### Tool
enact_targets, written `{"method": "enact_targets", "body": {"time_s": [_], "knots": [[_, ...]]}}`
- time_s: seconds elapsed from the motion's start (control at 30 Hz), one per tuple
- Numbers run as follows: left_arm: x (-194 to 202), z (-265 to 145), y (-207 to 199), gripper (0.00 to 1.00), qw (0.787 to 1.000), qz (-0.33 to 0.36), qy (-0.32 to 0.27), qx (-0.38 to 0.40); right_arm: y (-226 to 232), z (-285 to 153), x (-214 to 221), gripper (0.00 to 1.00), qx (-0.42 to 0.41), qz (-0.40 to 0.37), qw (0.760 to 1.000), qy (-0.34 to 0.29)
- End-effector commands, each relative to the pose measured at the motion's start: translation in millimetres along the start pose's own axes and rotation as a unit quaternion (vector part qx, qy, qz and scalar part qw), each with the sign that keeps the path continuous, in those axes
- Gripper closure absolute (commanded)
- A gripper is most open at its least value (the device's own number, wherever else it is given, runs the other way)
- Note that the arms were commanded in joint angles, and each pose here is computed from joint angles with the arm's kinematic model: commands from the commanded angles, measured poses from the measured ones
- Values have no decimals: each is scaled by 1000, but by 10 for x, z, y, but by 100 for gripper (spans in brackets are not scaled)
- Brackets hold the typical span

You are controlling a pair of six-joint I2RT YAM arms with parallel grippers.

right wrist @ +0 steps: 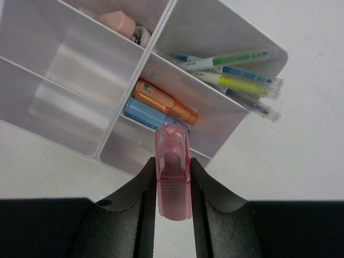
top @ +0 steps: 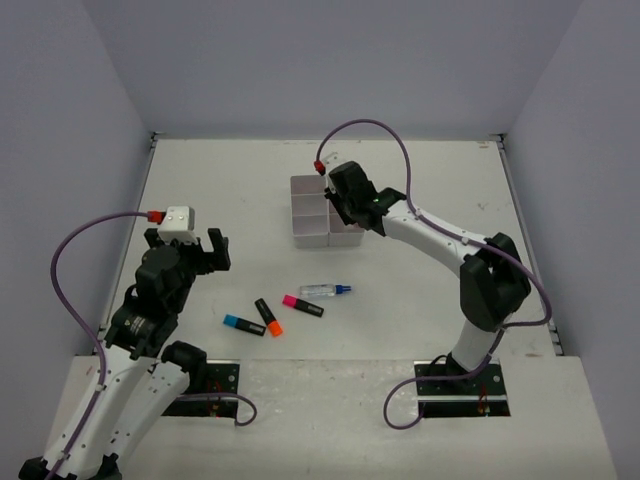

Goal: Sort the stationery into containers
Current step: Place the stationery in the storage box.

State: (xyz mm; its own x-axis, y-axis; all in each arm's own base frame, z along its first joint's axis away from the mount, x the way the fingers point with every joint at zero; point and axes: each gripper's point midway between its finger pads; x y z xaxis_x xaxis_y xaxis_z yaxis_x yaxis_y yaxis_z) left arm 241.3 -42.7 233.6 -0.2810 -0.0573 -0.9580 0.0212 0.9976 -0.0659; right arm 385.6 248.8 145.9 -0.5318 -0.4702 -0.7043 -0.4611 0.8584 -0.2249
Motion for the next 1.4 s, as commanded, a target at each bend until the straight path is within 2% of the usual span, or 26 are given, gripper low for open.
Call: {"method": "enact_targets", "body": {"time_s": [0.0,0.5,1.37], "knots": [[-88,-5,-87,0,999,-16,-21,23,-233,8,-377,100,42,-3,998,-38],[-74,23,-14,0,1000,-20,-18,-1,-25,-103,-360,100,-22,36,998,-46],[-37,59,-31,0,1000,-18,-9,0,-56,-107,-284,100,-32,42,998,-39]]}}
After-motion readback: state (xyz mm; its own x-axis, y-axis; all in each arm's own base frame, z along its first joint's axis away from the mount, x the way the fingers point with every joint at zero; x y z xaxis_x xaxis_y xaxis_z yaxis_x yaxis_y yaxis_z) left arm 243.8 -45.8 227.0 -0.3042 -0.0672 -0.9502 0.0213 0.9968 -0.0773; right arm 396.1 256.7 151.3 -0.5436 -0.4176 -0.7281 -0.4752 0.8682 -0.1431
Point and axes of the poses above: each gripper's point midway between its finger pads, its own z axis out along the fingers, its own y axis along the line the jaws close on, x = y × z, and after that the axes turned 1 degree about z, right-handed
